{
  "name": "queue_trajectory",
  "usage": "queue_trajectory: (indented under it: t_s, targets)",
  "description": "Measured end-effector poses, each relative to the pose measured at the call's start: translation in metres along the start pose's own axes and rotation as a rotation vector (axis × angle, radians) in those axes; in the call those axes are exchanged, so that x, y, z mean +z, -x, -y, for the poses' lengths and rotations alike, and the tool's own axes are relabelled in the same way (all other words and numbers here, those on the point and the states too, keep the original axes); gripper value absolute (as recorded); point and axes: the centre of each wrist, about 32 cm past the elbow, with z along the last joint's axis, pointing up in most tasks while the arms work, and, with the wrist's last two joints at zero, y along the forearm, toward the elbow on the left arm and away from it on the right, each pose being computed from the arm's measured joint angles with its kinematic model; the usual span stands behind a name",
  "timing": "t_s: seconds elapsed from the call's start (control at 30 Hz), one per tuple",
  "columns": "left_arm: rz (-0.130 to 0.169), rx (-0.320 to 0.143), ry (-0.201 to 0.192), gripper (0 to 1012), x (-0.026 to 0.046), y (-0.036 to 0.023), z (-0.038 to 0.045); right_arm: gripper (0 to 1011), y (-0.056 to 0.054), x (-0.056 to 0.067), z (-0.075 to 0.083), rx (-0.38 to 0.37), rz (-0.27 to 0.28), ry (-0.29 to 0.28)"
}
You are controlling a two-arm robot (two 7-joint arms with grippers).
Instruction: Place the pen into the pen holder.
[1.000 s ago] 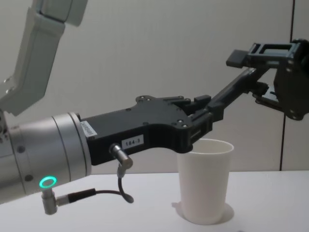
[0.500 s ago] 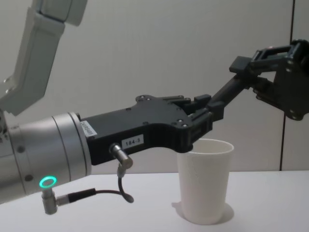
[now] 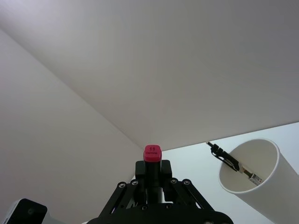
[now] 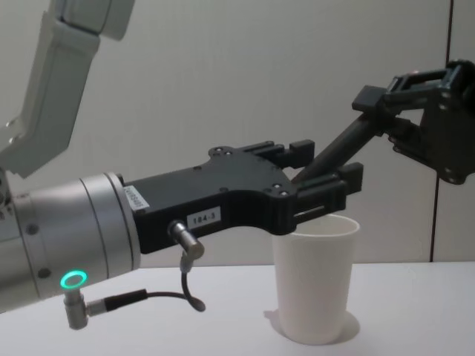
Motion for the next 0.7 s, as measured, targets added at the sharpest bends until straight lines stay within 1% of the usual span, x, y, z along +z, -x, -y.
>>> queue_trajectory:
  t_s: [0.07, 0.17, 0.2, 0.23, 0.37, 0.4, 0.5, 0.7]
  targets:
    - [0.0, 0.0, 0.0, 636, 0.0, 0.0, 0.0, 190, 0.0, 0.0, 0.0, 0.0, 0.0, 0.0]
    - [0.0, 0.0, 0.0, 755, 0.0, 0.0, 0.0, 189, 0.0, 0.0, 0.0, 0.0, 0.0, 0.0]
    - [0.0, 0.0, 0.0, 772, 0.0, 0.0, 0.0, 189, 0.0, 0.0, 0.0, 0.0, 0.0, 0.0]
    - [0.0, 0.0, 0.0, 830, 0.0, 0.0, 0.0, 189, 0.0, 0.0001, 0.0, 0.0, 0.0, 0.0]
    - [0.0, 0.0, 0.0, 900, 0.0, 0.0, 0.0, 190, -0.0001, 0.0002, 0.0002, 0.0, 0.001, -0.001]
    - [0.0, 0.0, 0.0, 947, 0.0, 0.0, 0.0, 189, -0.0002, 0.0004, 0.0003, 0.0, 0.003, -0.003]
    - [0.0, 0.0, 0.0, 1001, 0.0, 0.0, 0.0, 189, -0.0003, 0.0009, 0.001, -0.003, 0.01, -0.008]
    - [0.0, 0.0, 0.0, 1001, 0.0, 0.0, 0.0, 189, -0.0011, 0.0032, 0.0039, -0.02, 0.034, -0.027]
